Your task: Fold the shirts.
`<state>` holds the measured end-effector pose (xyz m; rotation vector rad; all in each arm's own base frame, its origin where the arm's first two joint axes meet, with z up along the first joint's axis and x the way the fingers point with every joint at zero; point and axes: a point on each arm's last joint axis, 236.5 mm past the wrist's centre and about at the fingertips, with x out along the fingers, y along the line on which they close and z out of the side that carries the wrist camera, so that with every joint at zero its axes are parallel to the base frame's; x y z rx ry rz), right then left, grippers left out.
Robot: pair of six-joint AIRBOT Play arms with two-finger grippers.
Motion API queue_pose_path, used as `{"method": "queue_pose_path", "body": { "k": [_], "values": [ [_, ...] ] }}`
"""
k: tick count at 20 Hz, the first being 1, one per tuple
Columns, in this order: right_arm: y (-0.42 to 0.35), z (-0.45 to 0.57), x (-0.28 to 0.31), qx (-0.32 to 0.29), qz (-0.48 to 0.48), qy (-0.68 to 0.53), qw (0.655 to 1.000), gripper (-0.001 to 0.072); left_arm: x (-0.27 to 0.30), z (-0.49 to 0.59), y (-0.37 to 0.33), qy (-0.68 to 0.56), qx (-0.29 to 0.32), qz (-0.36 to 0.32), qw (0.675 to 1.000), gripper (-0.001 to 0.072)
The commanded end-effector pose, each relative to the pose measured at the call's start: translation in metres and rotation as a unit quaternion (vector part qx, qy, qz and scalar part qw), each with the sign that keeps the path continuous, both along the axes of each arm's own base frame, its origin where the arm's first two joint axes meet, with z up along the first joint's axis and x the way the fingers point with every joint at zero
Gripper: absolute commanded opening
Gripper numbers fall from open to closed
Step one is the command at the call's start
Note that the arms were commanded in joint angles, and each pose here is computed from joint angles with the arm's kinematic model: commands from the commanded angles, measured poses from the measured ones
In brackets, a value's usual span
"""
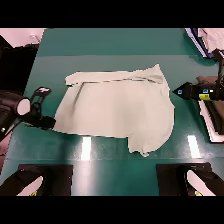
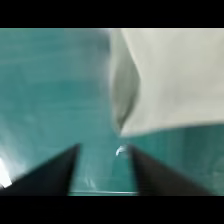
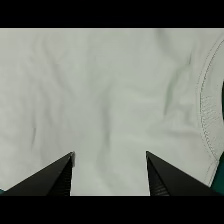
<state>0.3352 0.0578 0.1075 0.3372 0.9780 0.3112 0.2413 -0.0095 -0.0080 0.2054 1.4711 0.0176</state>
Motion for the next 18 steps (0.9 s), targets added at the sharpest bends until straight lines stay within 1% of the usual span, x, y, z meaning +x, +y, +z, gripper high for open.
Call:
{"method": "queue_pose_path", "body": {
  "k": [1, 3, 4, 6, 8, 9, 10, 11, 14, 18],
  "values": [
    [0.0, 0.0, 0.0, 0.0, 0.0, -0.001, 1.0, 0.0507, -0.004, -0.002, 0.024, 0.007, -0.016, 0.051, 0.999, 0.0563],
    [0.0, 0.0, 0.0, -0.001, 0.0, -0.001, 1.0, 0.0507, 0.001, -0.003, 0.033, -0.004, -0.04, 0.079, 0.996, 0.0562],
    [0.0, 0.0, 0.0, -0.001, 0.0, -0.001, 1.0, 0.0508, 0.004, -0.004, 0.034, -0.012, -0.068, 0.094, 0.993, 0.0562],
    [0.0, 0.0, 0.0, 0.0, 0.0, 0.0, 1.0, 0.0507, 0.008, -0.012, 0.032, -0.027, -0.139, 0.132, 0.981, 0.055],
    [0.0, 0.0, 0.0, -0.001, 0.0, -0.001, 1.0, 0.0508, 0.012, -0.024, 0.023, -0.045, -0.224, 0.17, 0.958, 0.0543],
    [0.0, 0.0, 0.0, -0.001, 0.0, -0.001, 1.0, 0.0507, 0.013, -0.031, 0.02, -0.051, -0.258, 0.187, 0.947, 0.0543],
    [0.0, 0.0, 0.0, -0.001, 0.0, -0.001, 1.0, 0.0507, 0.01, -0.039, 0.02, -0.05, -0.278, 0.201, 0.938, 0.0543],
    [0.0, 0.0, 0.0, -0.001, 0.0, -0.001, 1.0, 0.0507, 0.006, -0.047, 0.023, -0.042, -0.284, 0.213, 0.934, 0.0543],
    [-0.001, 0.001, 0.001, -0.001, -0.002, -0.003, 1.0, 0.0507, 0.003, -0.063, 0.023, -0.02, -0.292, 0.213, 0.932, 0.0543],
    [0.0, 0.001, 0.001, 0.0, -0.002, -0.003, 1.0, 0.0507, 0.012, -0.074, 0.009, -0.007, -0.336, 0.211, 0.918, 0.0543]
  ]
}}
